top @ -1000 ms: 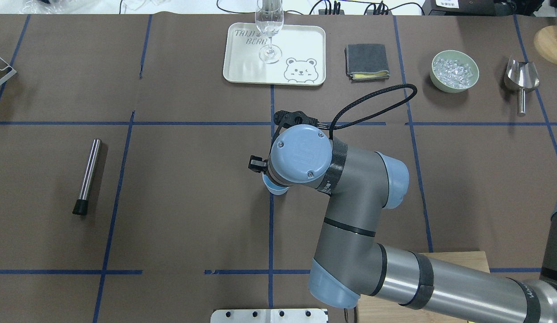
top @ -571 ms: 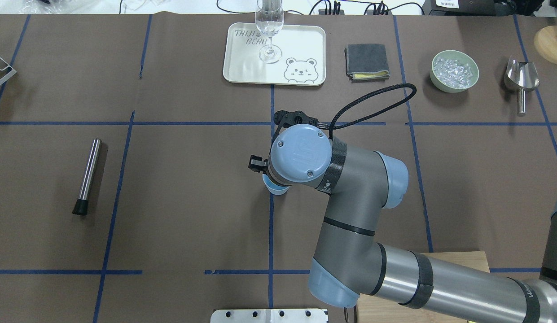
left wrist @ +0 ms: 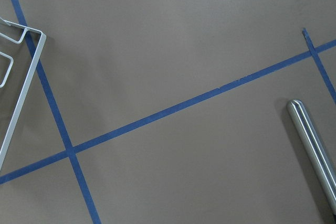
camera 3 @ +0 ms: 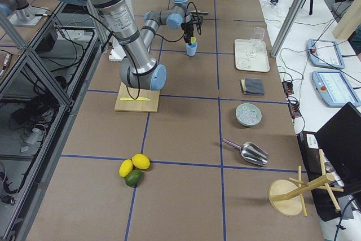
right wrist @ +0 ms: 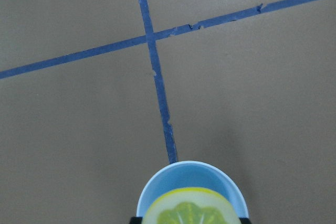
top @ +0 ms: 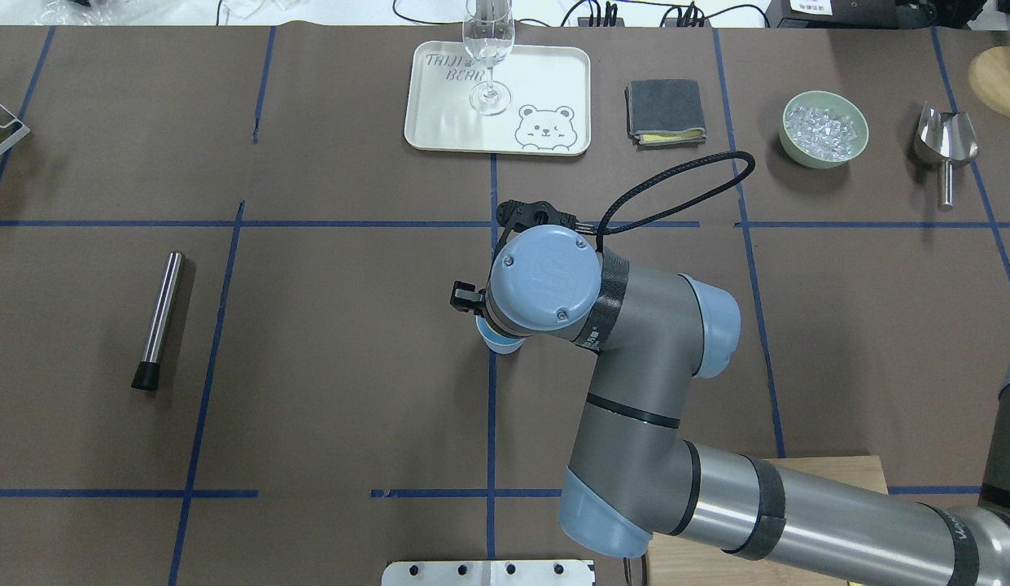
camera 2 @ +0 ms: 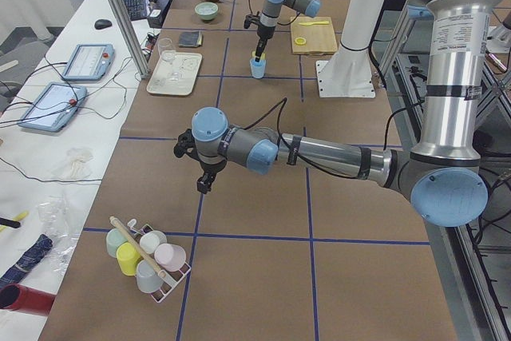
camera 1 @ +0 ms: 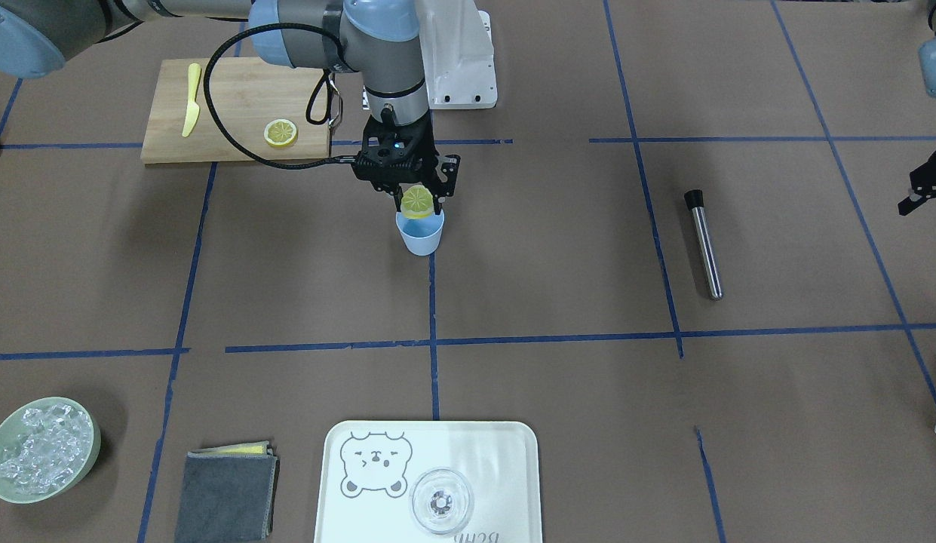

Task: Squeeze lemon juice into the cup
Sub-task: 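Lower the lemon slice into the blue cup and open the right gripper, then raise the right gripper away while the left arm reaches for the muddler, then grasp the silver metal muddler with the left gripper and lift it upright, then carry the muddler with the left gripper over the blue cup and lower it in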

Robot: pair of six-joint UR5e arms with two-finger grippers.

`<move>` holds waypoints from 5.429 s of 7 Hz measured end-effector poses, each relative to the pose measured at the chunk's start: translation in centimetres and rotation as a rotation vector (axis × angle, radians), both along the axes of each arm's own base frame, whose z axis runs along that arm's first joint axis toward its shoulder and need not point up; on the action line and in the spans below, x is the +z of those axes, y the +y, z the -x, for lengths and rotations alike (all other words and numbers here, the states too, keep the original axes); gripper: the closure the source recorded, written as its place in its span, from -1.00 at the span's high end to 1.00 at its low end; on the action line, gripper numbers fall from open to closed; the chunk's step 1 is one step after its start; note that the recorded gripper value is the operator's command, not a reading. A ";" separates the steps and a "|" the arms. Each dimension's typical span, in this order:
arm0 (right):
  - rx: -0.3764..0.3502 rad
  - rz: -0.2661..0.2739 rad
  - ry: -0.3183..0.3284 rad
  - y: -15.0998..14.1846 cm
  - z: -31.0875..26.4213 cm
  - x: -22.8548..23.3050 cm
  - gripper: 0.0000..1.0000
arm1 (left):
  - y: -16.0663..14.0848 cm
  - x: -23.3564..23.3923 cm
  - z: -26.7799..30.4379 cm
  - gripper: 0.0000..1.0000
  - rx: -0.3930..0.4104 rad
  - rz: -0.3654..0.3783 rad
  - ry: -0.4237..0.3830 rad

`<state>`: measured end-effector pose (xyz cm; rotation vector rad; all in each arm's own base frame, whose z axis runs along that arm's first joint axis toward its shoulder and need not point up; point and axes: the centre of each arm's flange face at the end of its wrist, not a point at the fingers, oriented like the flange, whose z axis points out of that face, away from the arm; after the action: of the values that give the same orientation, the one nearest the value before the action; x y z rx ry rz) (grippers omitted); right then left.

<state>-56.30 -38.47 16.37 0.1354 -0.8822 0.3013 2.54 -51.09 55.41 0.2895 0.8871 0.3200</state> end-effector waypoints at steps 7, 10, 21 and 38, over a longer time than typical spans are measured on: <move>-0.029 0.039 -0.041 -0.5 -5.0 1.3 0.98 | -1.3 -1.9 -4.7 1.00 -0.090 0.168 0.026; -0.098 0.016 -0.040 -1.3 -17.2 7.2 0.99 | -1.8 -4.9 -15.9 1.00 -0.154 0.244 -0.043; -0.252 -0.086 0.130 -4.8 -30.9 19.5 1.00 | 1.2 -2.5 -29.6 -1.00 -0.093 0.273 -0.106; -0.134 -0.007 0.082 -7.5 -38.9 21.1 1.00 | 17.3 -45.4 -39.7 -1.00 -0.708 -0.401 0.423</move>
<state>-17.41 -46.01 37.43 0.0936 -0.8072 0.1666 42.20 -33.75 10.00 1.0401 1.0673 -0.2410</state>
